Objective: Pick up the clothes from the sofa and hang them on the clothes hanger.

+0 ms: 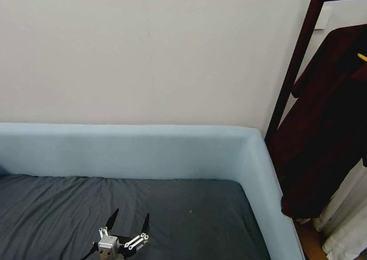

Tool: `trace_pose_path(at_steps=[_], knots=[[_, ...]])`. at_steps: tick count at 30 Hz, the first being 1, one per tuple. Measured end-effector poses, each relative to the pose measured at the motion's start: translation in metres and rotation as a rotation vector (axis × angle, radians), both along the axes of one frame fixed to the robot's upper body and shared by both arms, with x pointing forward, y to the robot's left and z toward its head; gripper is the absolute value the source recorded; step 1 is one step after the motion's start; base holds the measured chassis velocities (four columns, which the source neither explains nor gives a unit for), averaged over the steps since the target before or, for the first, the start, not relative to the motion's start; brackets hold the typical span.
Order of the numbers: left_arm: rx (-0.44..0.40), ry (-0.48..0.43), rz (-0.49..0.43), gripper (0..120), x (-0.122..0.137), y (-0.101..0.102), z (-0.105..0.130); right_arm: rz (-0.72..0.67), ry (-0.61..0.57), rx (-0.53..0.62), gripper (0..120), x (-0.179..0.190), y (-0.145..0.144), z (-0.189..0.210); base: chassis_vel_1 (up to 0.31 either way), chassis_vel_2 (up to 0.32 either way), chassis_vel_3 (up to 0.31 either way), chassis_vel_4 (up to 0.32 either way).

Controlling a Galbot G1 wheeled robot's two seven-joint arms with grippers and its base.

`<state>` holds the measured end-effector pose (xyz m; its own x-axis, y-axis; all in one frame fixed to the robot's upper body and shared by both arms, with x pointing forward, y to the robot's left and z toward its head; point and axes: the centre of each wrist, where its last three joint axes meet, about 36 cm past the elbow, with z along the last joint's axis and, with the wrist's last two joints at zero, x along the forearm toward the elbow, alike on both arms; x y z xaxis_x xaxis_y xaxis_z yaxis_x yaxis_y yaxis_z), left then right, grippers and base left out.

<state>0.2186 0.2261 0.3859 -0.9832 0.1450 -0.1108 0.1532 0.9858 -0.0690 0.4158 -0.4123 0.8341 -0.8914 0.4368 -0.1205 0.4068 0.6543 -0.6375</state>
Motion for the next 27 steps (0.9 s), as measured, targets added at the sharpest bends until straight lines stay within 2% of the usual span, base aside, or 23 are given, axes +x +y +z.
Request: trace_pose_path(at_steps=[4,9,17,27], knots=[[0.0,0.0,0.0,100,0.0,0.0,0.0,-0.008,-0.013,-0.071,8,0.001,0.011,0.018,0.0,0.0,0.0,0.0],[0.0,0.0,0.0,100,0.0,0.0,0.0,-0.009,0.01,-0.081,8,0.003,0.028,0.028,0.0,0.0,0.0,0.0],[0.0,0.0,0.0,100,0.0,0.0,0.0,-0.152,0.06,-0.055,8,0.027,0.016,0.038,0.0,0.0,0.0,0.0],[0.0,0.0,0.0,100,0.0,0.0,0.0,-0.201,0.066,-0.06,8,0.032,0.022,0.046,0.0,0.0,0.0,0.0]])
